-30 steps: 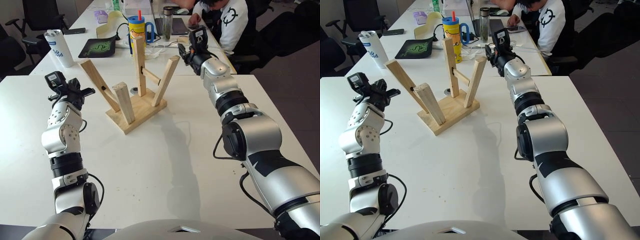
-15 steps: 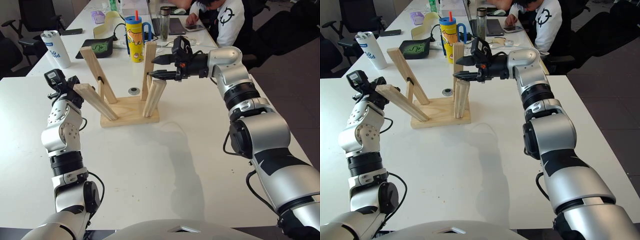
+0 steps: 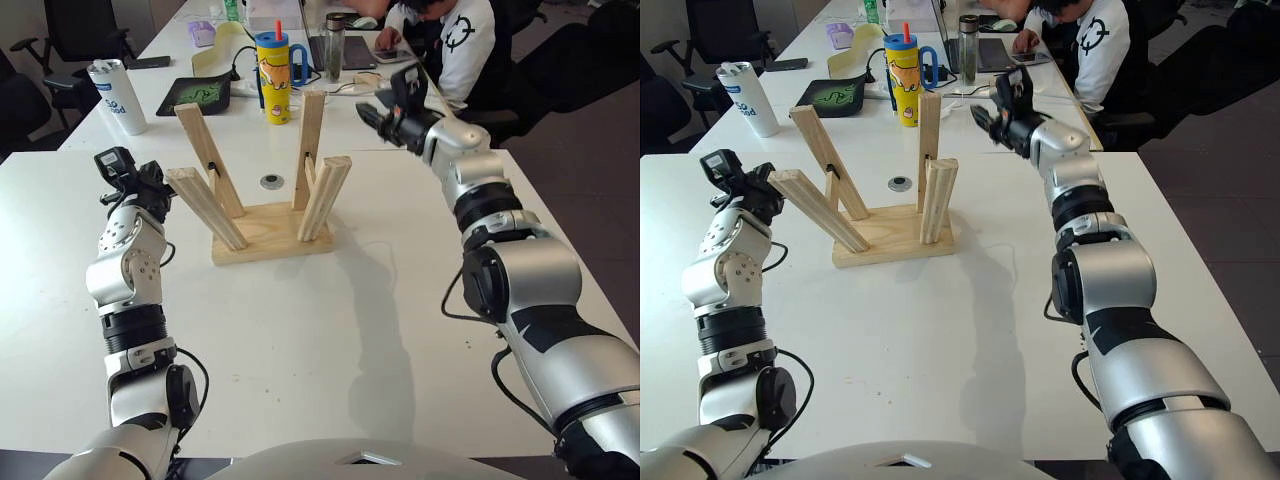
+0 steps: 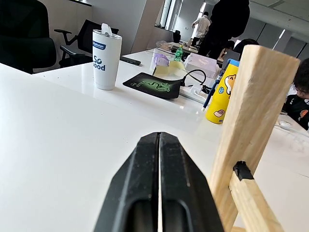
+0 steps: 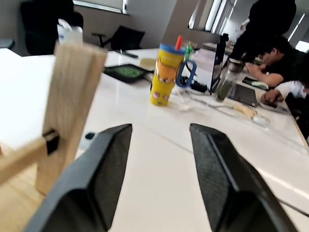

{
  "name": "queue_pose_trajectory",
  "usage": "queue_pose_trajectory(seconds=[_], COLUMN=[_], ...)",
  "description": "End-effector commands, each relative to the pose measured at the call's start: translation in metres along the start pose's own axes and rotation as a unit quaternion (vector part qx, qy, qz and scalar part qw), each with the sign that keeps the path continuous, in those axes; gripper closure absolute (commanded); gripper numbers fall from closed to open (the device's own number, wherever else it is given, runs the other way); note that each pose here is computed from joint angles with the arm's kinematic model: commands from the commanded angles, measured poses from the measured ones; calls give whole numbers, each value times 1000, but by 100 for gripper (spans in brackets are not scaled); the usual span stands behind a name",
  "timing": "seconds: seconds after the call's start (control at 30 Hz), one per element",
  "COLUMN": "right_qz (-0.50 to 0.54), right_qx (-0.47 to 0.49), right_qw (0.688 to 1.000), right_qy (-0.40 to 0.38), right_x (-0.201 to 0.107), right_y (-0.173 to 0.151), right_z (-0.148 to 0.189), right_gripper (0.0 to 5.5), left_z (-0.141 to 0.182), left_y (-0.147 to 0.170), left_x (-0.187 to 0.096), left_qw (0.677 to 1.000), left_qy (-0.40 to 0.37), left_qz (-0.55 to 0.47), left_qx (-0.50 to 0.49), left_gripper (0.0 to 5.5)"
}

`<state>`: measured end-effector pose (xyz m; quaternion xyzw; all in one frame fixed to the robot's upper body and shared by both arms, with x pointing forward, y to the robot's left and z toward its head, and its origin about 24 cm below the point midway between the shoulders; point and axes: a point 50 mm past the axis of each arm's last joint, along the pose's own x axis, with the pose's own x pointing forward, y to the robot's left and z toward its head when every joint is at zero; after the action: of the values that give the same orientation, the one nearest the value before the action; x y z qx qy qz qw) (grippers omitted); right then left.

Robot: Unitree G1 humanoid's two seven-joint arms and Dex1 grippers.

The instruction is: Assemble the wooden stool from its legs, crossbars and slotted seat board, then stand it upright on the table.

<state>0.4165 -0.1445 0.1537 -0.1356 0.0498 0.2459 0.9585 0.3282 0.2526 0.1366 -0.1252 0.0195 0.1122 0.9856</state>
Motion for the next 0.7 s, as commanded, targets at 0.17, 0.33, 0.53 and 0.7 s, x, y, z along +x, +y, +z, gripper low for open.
queue_pose_trajectory(seconds=[0.17,0.33,0.53,0.7], right_qz=[173,244,328,396], right_qx=[-15,-5,3,14], right_qw=[985,968,943,917], right_qy=[-25,-54,-59,-53], right_x=[-5,-15,-38,-73], right_y=[57,64,65,64], right_z=[-40,-34,-31,-29], right_gripper=[328,328,328,328], left_z=[-41,-51,-51,-56], left_y=[17,-13,-43,-49], left_x=[2,-6,-27,-43], left_qw=[991,978,952,936], left_qy=[68,71,64,82], left_qz=[-21,-135,-254,-298], left_qx=[117,145,158,170], left_gripper=[550,550,550,550])
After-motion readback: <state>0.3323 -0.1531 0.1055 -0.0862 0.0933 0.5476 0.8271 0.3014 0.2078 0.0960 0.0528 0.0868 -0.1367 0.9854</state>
